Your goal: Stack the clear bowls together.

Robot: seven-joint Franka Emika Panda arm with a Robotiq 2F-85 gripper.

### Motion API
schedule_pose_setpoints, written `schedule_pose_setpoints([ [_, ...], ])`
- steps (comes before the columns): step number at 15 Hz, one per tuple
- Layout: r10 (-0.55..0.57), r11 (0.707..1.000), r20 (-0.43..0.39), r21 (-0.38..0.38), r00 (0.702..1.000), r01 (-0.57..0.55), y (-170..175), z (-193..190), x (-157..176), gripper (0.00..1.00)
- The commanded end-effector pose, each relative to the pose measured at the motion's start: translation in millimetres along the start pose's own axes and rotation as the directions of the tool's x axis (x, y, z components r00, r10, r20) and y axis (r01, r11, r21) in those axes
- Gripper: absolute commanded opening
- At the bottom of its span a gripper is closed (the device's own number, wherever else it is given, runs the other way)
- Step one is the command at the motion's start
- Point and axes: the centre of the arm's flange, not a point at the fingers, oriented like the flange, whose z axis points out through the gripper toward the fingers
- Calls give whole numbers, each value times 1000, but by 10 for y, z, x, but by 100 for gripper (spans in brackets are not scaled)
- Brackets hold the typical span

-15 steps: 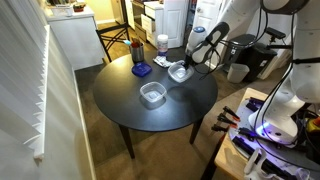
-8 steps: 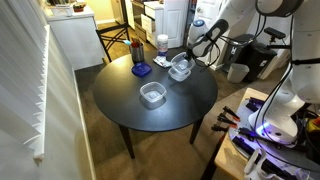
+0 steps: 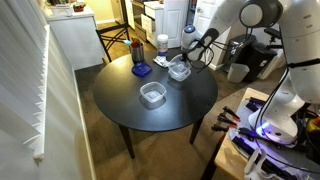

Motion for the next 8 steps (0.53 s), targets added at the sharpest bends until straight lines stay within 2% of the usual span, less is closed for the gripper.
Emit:
schedule_pose_setpoints([
  [1, -26, 999, 9, -35, 1000, 27, -53, 230, 75, 7],
  [2, -31, 999, 13, -38, 999, 32, -58, 275, 75, 31],
  [4, -35, 998, 9, -48, 999, 35, -54, 324, 74, 35],
  [8, -35, 998, 9, -46, 999, 35, -19, 249, 67, 60],
])
